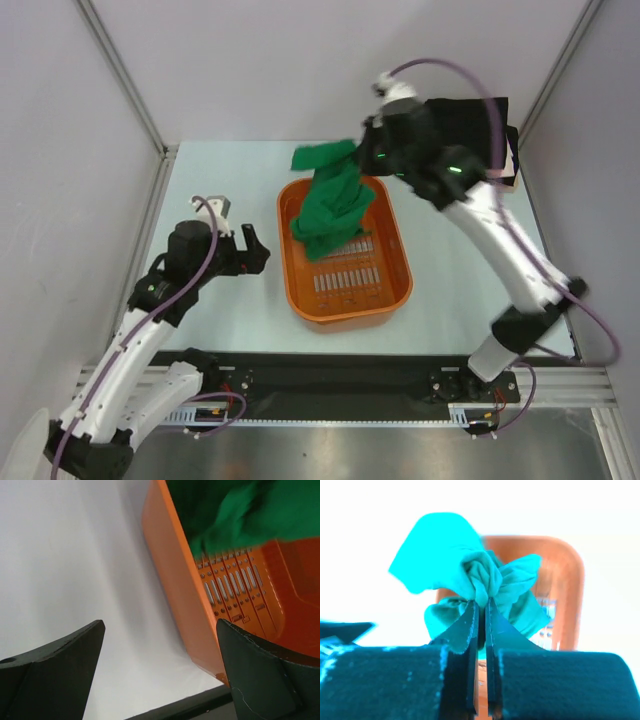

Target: Fold and stack the t-shirts

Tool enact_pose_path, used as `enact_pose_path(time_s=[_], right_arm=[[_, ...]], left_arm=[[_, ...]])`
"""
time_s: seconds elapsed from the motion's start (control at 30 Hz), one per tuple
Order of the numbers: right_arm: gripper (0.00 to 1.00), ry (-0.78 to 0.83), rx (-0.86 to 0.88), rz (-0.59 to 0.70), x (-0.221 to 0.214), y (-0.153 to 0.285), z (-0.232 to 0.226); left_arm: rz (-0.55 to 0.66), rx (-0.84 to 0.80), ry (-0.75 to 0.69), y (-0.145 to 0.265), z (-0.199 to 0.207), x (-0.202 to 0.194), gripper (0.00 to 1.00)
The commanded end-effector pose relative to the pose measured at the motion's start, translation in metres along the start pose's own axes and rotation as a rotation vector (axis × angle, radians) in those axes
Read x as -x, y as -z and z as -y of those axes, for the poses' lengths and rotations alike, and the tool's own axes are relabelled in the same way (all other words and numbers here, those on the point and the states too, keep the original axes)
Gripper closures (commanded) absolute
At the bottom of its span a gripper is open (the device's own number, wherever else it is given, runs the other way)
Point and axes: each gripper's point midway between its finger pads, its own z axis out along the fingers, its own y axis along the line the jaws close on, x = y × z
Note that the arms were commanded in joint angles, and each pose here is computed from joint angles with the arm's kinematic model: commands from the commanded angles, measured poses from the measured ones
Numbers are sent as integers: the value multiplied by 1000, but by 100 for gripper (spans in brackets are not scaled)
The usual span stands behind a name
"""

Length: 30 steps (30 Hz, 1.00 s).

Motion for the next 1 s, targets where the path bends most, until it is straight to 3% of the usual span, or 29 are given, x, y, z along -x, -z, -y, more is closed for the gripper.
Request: enact_pose_path(time_s=[0.0,0.13,0.23,0.27,0.33,0.37,0.43,0.57,0.67,0.8,0.97], right_arm=[[100,-93,-23,330,78,134,42],[100,-175,-100,484,90,206,95],[100,-191,-124,544,92,253,111],[100,-190,-136,561,93,266,115],[100,-187,-156,584,92,283,120],[100,-183,-168,577,89,286,123],[100,-178,-182,562,84,285,126],[100,-177,-182,520,70,274,128],[100,-188,-152,478,60,258,123],[100,-207,-89,409,44,233,112],[100,-230,-36,320,23,202,103]], left_arm=[[6,-121,-13,-11,36,17,0],[-66,-136,-51,-39,55,16,0],[-141,-65,-60,-64,50,11,9],[-164,-52,-63,-70,49,9,29],[-211,-29,-64,-84,49,6,49],[-232,-19,-53,-87,49,4,73],[-251,69,-55,-99,39,8,99],[-270,188,-21,-110,21,24,100],[-264,296,87,-115,-16,47,100],[-193,413,341,-116,-93,81,100],[10,571,659,-94,-186,128,100]])
